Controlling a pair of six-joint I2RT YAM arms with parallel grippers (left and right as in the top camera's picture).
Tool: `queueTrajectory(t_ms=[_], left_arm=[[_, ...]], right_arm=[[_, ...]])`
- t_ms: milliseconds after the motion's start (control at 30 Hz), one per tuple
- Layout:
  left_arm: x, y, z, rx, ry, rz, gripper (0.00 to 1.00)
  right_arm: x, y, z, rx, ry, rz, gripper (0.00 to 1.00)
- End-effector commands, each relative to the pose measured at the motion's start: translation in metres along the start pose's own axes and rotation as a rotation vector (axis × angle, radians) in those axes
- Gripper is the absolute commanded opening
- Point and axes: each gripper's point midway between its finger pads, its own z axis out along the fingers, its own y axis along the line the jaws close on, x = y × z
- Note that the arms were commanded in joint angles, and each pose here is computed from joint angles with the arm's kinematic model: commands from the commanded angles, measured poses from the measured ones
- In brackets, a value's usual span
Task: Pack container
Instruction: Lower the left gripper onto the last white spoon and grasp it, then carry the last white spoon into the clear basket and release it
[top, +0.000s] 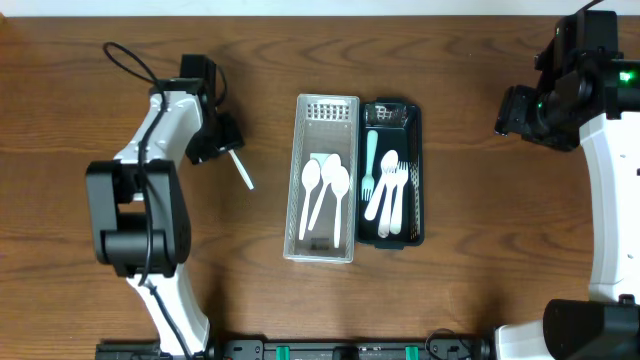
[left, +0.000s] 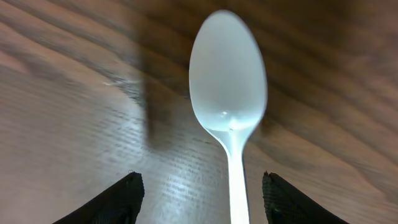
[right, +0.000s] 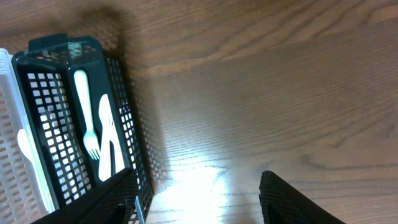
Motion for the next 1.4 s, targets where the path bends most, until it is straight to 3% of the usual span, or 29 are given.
queueTrajectory(t_ms=[0,267,333,433,767,1067,1367], left_arm=[[0.005,0.001,0.013,-0.004,0.035,-0.011,0.64],[0.012,0.004,0.029,-0.022,0.078,-0.012,0.62],[0.013,0.005,0.030,-0.024,0.084,-0.012,0.55],[0.013,0.005,0.031,-0.025,0.086,-0.012,0.34],[0.015,0.005,0.031,-0.028,0.093,-0.011,0.07],[0.020,0.006,0.003,-0.026,0.092,0.037,0.06],[0.031,-0.041,-0.122,0.084,-0.144,0.223,0.06]], right_arm=[[0.000,-0.004,0.004,0.012,0.010,-0.008,0.66],[0.000,-0.004,0.004,0.012,0.010,-0.008,0.66],[0.000,-0.004,0.004,0.012,0.010,-0.008,0.66],[0.001,-0.004,0.004,0.013,0.010,-0.008,0.66],[0.001,-0.004,0.004,0.013,0.013,-0.008,0.66],[0.001,-0.004,0.004,0.013,0.013,-0.008,0.66],[0.001,-0.004,0.004,0.013,0.012,-0.008,0.66]])
